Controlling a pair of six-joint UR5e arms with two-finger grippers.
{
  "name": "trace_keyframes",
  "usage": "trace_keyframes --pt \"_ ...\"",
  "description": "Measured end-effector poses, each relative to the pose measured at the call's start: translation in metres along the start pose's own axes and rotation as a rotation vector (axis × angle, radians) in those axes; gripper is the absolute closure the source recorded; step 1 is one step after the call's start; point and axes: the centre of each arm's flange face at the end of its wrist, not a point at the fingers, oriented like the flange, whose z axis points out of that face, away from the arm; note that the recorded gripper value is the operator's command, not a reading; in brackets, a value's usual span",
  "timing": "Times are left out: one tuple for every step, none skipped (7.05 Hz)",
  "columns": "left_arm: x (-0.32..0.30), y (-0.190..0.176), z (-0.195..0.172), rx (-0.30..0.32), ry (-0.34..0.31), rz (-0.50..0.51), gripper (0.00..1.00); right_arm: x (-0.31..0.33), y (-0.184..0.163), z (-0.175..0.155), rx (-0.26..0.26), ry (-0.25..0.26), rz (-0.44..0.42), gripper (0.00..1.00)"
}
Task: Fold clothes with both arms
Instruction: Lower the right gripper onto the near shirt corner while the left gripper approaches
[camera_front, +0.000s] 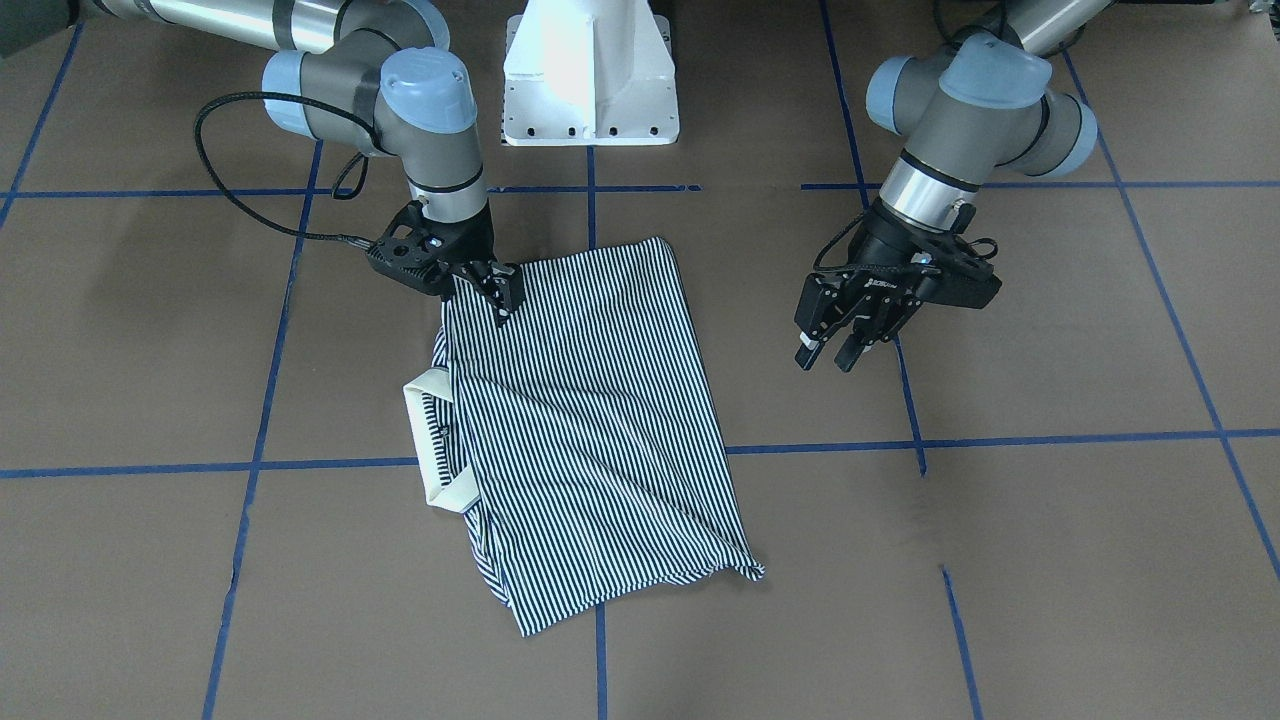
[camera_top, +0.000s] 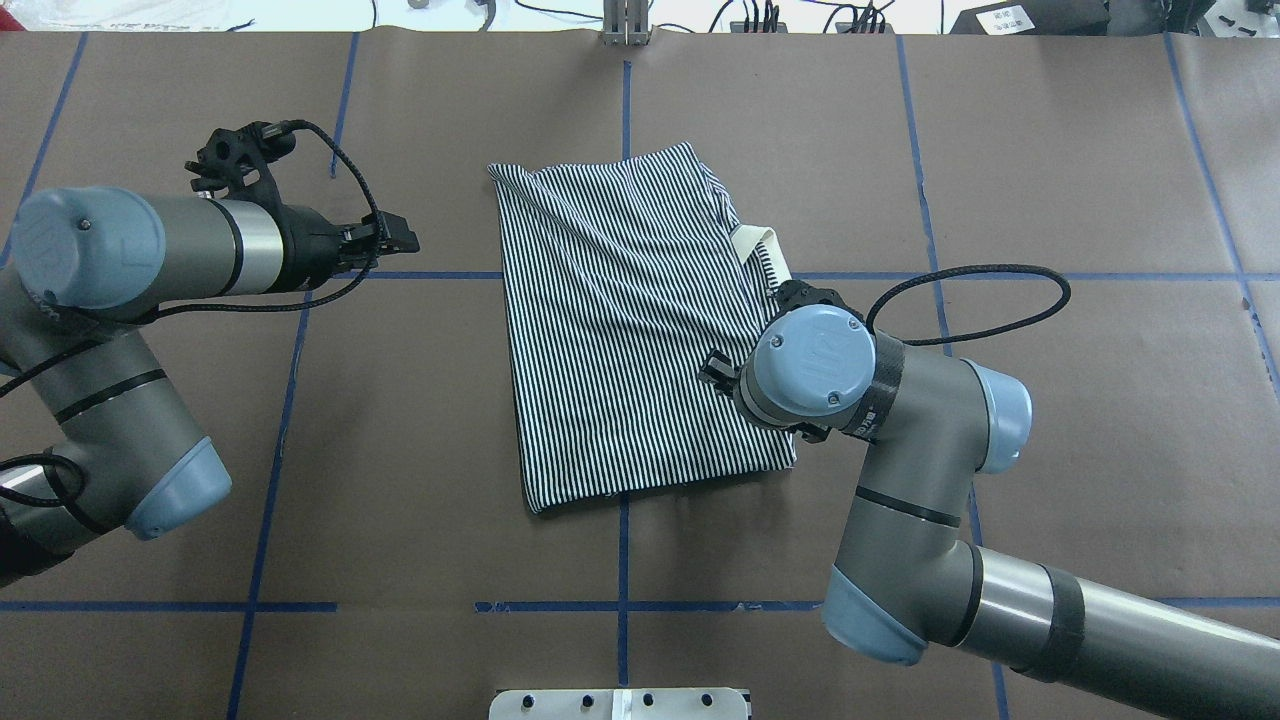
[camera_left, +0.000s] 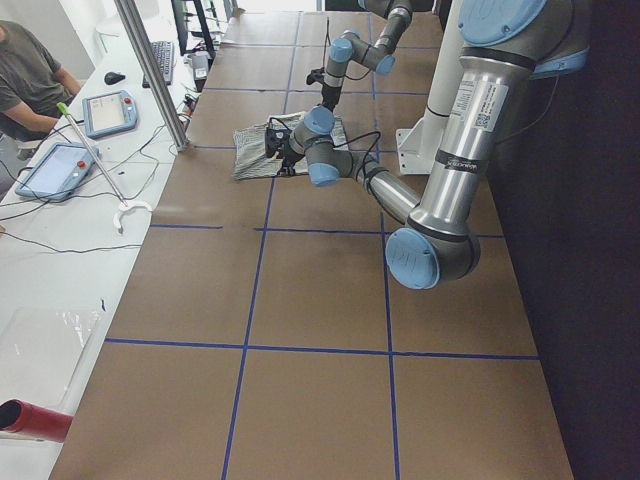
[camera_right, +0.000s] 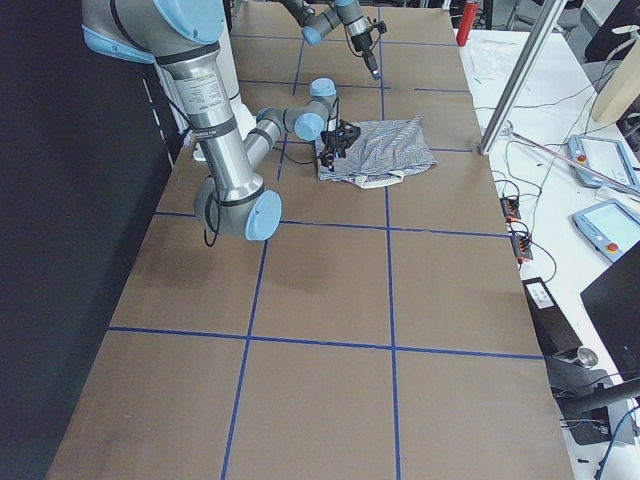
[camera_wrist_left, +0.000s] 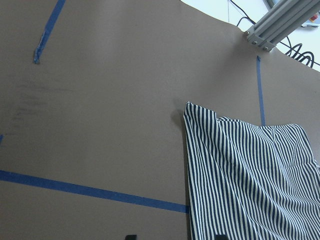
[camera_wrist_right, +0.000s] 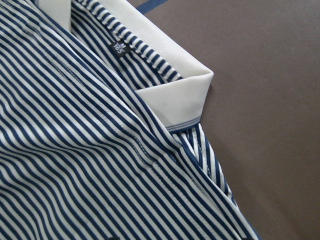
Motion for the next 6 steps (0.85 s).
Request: trace_keyframes --pt "0.001 0.000 -0.001 0.000 0.001 0.000 0.39 0.004 0.006 0.004 -0.006 0.008 0.002 0.15" --pt "0.001 0.000 -0.001 0.001 0.002 0.000 0.39 0.007 0.010 0.006 -0.010 0.015 0.001 0.17" --pt "0.001 0.000 -0.001 0.001 0.002 0.000 0.39 0.011 0.011 0.008 -0.012 0.020 0.001 0.18" --pt "0.001 0.000 -0.001 0.001 0.001 0.000 0.39 0.018 0.012 0.006 -0.015 0.022 -0.001 0.19" --pt "0.000 0.000 0.000 0.001 0.001 0.000 0.39 0.024 0.014 0.004 -0.020 0.022 -0.004 0.21" --pt "0.000 0.000 0.000 0.000 0.000 -0.001 0.39 0.028 0.018 0.005 -0.025 0.026 -0.010 0.21"
